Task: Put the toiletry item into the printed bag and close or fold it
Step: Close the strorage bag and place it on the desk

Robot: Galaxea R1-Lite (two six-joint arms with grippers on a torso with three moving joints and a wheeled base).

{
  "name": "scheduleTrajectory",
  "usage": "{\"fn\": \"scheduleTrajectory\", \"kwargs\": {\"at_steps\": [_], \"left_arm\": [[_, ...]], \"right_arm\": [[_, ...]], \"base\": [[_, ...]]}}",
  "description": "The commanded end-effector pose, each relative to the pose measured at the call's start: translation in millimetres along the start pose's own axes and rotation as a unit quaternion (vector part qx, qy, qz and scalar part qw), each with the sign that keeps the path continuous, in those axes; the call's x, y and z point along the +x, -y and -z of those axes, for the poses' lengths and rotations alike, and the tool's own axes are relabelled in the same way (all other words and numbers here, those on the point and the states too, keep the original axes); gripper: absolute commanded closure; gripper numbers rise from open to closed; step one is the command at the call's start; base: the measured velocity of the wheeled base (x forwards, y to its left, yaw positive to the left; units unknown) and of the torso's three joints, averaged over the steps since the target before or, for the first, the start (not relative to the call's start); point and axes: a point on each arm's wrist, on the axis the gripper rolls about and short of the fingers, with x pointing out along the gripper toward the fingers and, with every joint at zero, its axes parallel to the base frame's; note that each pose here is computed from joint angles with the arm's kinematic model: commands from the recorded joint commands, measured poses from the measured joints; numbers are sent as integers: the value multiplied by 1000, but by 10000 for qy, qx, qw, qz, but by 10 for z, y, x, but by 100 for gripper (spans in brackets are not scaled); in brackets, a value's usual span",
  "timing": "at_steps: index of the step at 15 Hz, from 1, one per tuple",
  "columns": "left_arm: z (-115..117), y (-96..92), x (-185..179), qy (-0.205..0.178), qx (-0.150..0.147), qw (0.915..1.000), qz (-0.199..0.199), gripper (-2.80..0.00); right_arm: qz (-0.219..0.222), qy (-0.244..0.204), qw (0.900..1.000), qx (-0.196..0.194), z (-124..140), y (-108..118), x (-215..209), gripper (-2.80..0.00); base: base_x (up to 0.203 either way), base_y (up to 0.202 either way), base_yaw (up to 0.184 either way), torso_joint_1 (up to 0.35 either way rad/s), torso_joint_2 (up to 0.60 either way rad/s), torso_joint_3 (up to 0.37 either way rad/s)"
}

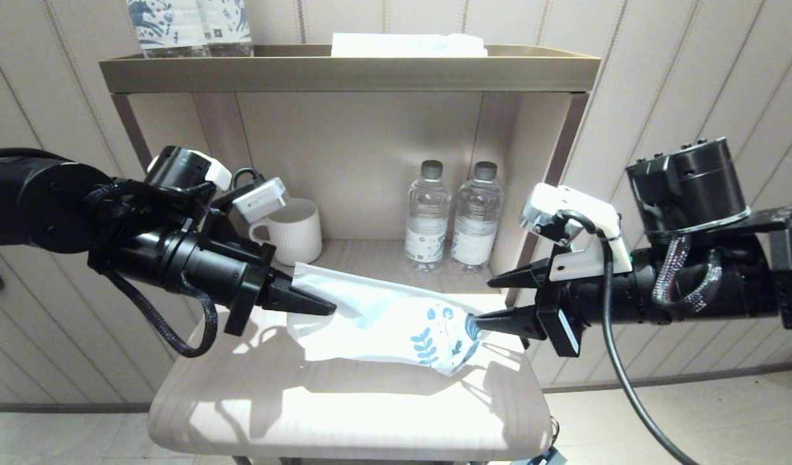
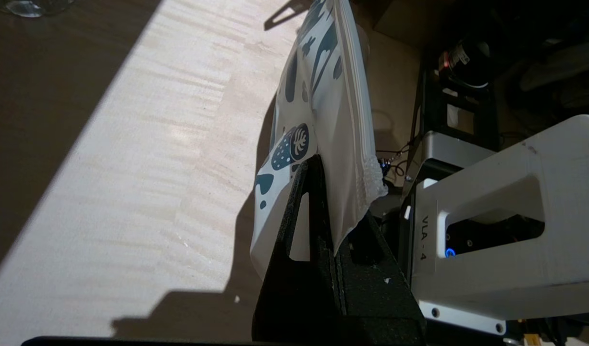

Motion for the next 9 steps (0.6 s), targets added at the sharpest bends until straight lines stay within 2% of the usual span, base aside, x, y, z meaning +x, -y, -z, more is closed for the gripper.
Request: {"fn": "scheduleTrajectory", "kwargs": {"at_steps": [1,5,6,9], "left_arm": [[4,-2,7,4,1,10000,33,0],[-21,-82,27,14,-80,10000,-6,0],[-22,-114,32,25,-196,9998,-18,0],[0,-280,31,175,-301,9992,-193,0]], "right_arm": [[22,82,10000,-39,-49,14,-16,-280],[159,332,9993,-104,-169,8,-170,-280],[214,377,9990,-121,-167,2,-219,0],[223,400,9989,-120,-174,-10,-264,0]], "base": [[0,0,0,0,0,0],[0,0,0,0,0,0],[0,0,0,0,0,0],[0,0,0,0,0,0]]}}
